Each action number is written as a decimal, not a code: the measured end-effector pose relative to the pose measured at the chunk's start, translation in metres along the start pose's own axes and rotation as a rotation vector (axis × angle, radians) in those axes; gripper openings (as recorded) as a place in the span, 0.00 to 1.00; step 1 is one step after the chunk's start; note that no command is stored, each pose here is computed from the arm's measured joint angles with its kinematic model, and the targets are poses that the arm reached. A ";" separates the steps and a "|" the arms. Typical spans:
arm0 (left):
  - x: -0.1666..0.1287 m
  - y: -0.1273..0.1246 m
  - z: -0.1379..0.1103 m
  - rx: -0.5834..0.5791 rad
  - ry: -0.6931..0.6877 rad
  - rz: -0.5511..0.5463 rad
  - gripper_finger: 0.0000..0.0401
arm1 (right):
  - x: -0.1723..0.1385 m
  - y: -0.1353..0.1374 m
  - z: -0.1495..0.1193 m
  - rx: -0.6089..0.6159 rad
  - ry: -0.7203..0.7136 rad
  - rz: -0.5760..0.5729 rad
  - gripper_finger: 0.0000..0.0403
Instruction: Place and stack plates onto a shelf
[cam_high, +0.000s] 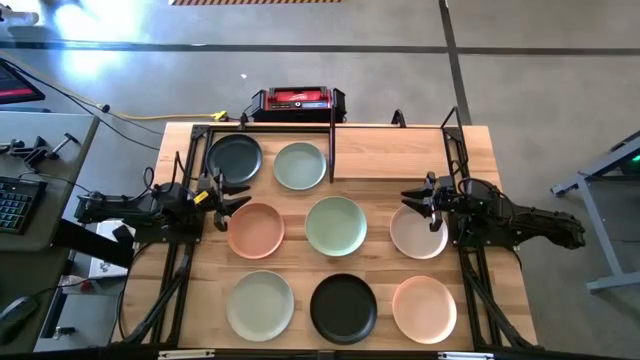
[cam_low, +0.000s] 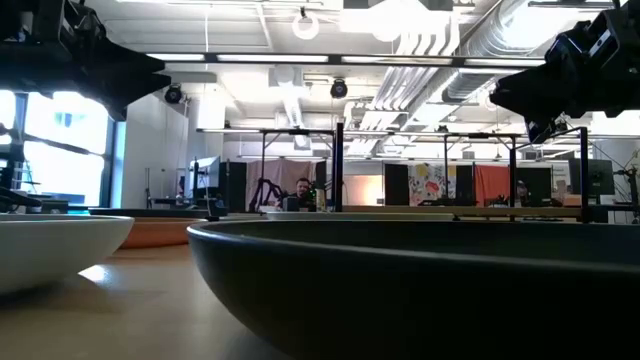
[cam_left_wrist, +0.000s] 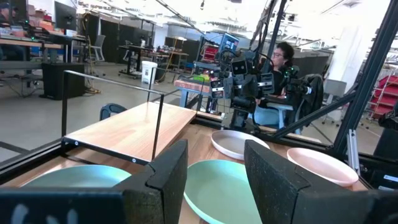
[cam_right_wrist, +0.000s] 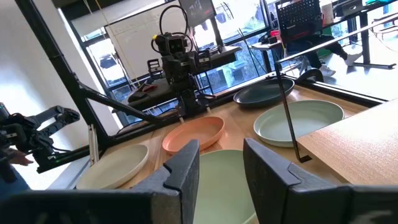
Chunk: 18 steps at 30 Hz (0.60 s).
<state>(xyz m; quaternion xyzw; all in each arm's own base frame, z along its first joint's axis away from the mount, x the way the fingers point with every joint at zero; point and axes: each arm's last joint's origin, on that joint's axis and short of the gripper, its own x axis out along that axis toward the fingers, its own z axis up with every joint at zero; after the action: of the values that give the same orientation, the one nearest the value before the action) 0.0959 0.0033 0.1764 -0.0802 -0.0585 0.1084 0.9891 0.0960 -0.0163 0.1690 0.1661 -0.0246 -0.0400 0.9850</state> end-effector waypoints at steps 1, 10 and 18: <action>0.000 0.000 0.000 0.000 0.000 0.000 0.37 | 0.000 0.000 0.000 0.000 0.000 0.000 0.27; 0.000 0.000 0.000 0.000 0.000 0.000 0.37 | 0.000 0.000 0.000 0.000 0.000 0.000 0.27; 0.000 0.001 0.001 0.006 -0.013 0.026 0.37 | 0.000 0.000 0.000 0.000 0.000 0.000 0.27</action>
<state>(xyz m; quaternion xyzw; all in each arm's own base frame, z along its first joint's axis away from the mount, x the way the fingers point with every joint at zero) 0.0956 0.0041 0.1772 -0.0775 -0.0635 0.1221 0.9875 0.0960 -0.0163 0.1690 0.1661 -0.0248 -0.0398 0.9850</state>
